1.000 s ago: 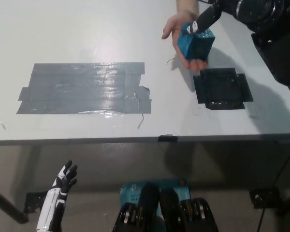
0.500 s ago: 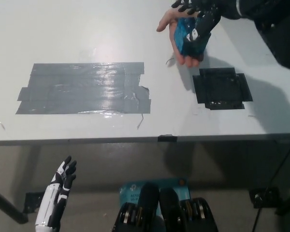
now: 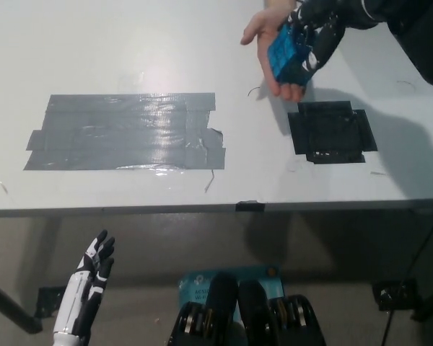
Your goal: A person hands a rubik's cube to the robot and rhe robot picks it up with its right hand and places it on the black spot on the desk infron tof it
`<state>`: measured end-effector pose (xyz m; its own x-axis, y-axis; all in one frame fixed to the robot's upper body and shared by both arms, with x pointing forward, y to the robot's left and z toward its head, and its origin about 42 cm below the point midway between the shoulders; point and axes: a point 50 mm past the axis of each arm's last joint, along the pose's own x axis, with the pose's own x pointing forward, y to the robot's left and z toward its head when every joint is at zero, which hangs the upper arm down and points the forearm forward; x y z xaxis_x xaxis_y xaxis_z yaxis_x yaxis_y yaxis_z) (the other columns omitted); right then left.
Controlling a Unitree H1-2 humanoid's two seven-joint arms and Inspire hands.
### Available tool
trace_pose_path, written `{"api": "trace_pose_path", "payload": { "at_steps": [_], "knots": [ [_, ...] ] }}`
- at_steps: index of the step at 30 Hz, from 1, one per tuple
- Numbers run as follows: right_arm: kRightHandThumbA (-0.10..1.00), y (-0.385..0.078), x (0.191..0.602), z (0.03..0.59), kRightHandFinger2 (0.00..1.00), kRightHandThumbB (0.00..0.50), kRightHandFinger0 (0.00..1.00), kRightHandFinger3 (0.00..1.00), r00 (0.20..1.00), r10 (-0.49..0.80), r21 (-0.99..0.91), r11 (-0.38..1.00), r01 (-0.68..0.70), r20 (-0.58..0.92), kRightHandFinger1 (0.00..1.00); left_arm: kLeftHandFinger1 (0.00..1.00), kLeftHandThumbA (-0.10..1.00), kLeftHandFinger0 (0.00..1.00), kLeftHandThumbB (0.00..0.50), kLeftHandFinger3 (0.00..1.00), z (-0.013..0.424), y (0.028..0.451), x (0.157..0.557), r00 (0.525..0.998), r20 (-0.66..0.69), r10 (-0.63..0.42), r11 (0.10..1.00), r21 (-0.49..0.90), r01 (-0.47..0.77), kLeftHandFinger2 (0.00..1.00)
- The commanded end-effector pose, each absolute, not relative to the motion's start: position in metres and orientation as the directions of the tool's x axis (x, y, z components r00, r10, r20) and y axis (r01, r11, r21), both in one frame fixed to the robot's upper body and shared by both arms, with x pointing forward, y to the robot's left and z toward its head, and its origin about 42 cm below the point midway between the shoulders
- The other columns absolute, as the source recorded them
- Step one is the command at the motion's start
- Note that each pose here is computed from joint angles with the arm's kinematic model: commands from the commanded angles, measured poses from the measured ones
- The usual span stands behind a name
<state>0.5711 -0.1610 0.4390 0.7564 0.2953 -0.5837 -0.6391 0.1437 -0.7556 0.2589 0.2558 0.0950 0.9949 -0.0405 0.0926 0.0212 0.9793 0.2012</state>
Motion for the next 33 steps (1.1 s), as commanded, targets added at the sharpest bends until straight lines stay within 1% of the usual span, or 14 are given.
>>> {"api": "trace_pose_path", "payload": {
  "at_steps": [1, 6, 8, 9, 11, 13, 14, 15, 16, 18, 23, 25, 32, 33],
  "knots": [
    [0.66, -0.166, 0.572, 0.463, 1.0, 0.5, 1.0, 1.0, 0.784, 0.293, -0.809, 0.055, -0.585, -0.547, 1.0, 1.0, 0.91, 1.0, 0.144, 1.0, 0.106, 0.256, 0.262, 0.989, 0.132, -0.068, 0.975, 0.218, 0.038, 1.0],
    [0.61, -0.163, 0.573, 0.442, 1.0, 0.5, 1.0, 1.0, 0.781, 0.282, -0.802, 0.059, -0.595, -0.558, 1.0, 1.0, 0.89, 1.0, 0.13, 1.0, 0.107, 0.254, 0.264, 0.987, 0.143, -0.071, 0.978, 0.207, 0.04, 1.0],
    [0.47, -0.166, 0.575, 0.428, 1.0, 0.491, 1.0, 1.0, 0.79, 0.313, -0.806, 0.111, -0.582, -0.527, 1.0, 1.0, 0.88, 1.0, 0.117, 1.0, 0.108, 0.253, 0.265, 0.987, 0.144, -0.074, 0.978, 0.204, 0.043, 1.0],
    [0.39, -0.167, 0.577, 0.415, 1.0, 0.434, 1.0, 1.0, 0.798, 0.337, -0.802, 0.167, -0.573, -0.5, 1.0, 1.0, 0.87, 1.0, 0.116, 1.0, 0.108, 0.253, 0.266, 0.987, 0.145, -0.075, 0.978, 0.202, 0.044, 1.0],
    [0.37, -0.168, 0.576, 0.408, 1.0, 0.436, 0.82, 1.0, 0.803, 0.347, -0.81, 0.169, -0.562, -0.485, 0.95, 1.0, 0.87, 1.0, 0.118, 1.0, 0.108, 0.253, 0.267, 0.987, 0.144, -0.075, 0.978, 0.202, 0.045, 1.0],
    [0.37, -0.171, 0.576, 0.395, 1.0, 0.439, 0.86, 1.0, 0.835, 0.339, -0.852, 0.147, -0.502, -0.434, 1.0, 1.0, 0.87, 1.0, 0.121, 1.0, 0.11, 0.251, 0.268, 0.987, 0.144, -0.072, 0.979, 0.2, 0.042, 1.0],
    [0.3, -0.172, 0.576, 0.39, 0.94, 0.425, 0.81, 0.88, 0.85, 0.326, -0.865, 0.15, -0.479, -0.414, 0.9, 1.0, 0.87, 1.0, 0.113, 1.0, 0.11, 0.251, 0.268, 0.987, 0.146, -0.071, 0.979, 0.199, 0.041, 1.0],
    [0.13, -0.173, 0.576, 0.384, 0.69, 0.375, 0.53, 0.59, 0.875, 0.312, -0.884, 0.173, -0.435, -0.369, 0.64, 1.0, 0.87, 1.0, 0.105, 1.0, 0.111, 0.251, 0.269, 0.986, 0.149, -0.07, 0.979, 0.2, 0.039, 1.0],
    [-0.02, -0.175, 0.576, 0.381, 0.58, 0.339, 0.36, 0.5, 0.896, 0.306, -0.897, 0.203, -0.392, -0.322, 0.54, 1.0, 0.87, 1.0, 0.112, 1.0, 0.112, 0.251, 0.27, 0.986, 0.151, -0.069, 0.979, 0.2, 0.037, 1.0],
    [-0.1, -0.178, 0.577, 0.38, 0.71, 0.275, 0.24, 0.62, 0.916, 0.301, -0.914, 0.222, -0.339, -0.267, 0.55, 1.0, 0.87, 1.0, 0.111, 1.0, 0.114, 0.25, 0.273, 0.986, 0.155, -0.066, 0.98, 0.195, 0.035, 1.0],
    [-0.1, -0.194, 0.58, 0.382, 0.96, 0.207, 0.17, 0.9, 0.939, 0.307, -0.919, 0.305, -0.251, -0.155, 0.7, 1.0, 0.88, 0.99, 0.097, 1.0, 0.115, 0.25, 0.277, 0.986, 0.158, -0.058, 0.98, 0.199, 0.025, 1.0],
    [-0.1, -0.202, 0.581, 0.384, 0.96, 0.185, 0.12, 0.95, 0.947, 0.296, -0.916, 0.332, -0.226, -0.126, 0.71, 1.0, 0.89, 0.98, 0.091, 1.0, 0.115, 0.25, 0.276, 0.986, 0.155, -0.054, 0.98, 0.199, 0.023, 1.0],
    [-0.1, -0.24, 0.581, 0.399, 1.0, 0.2, 0.43, 0.97, 0.969, 0.244, -0.858, 0.503, -0.101, 0.029, 0.8, 1.0, 0.9, 0.96, 0.095, 1.0, 0.112, 0.251, 0.274, 0.988, 0.148, -0.047, 0.98, 0.2, 0.017, 1.0],
    [-0.1, -0.248, 0.581, 0.402, 1.0, 0.198, 0.39, 0.96, 0.967, 0.247, -0.862, 0.502, -0.07, 0.066, 0.77, 1.0, 0.9, 0.95, 0.103, 1.0, 0.112, 0.251, 0.274, 0.988, 0.146, -0.045, 0.98, 0.199, 0.016, 1.0]
  ]
}}
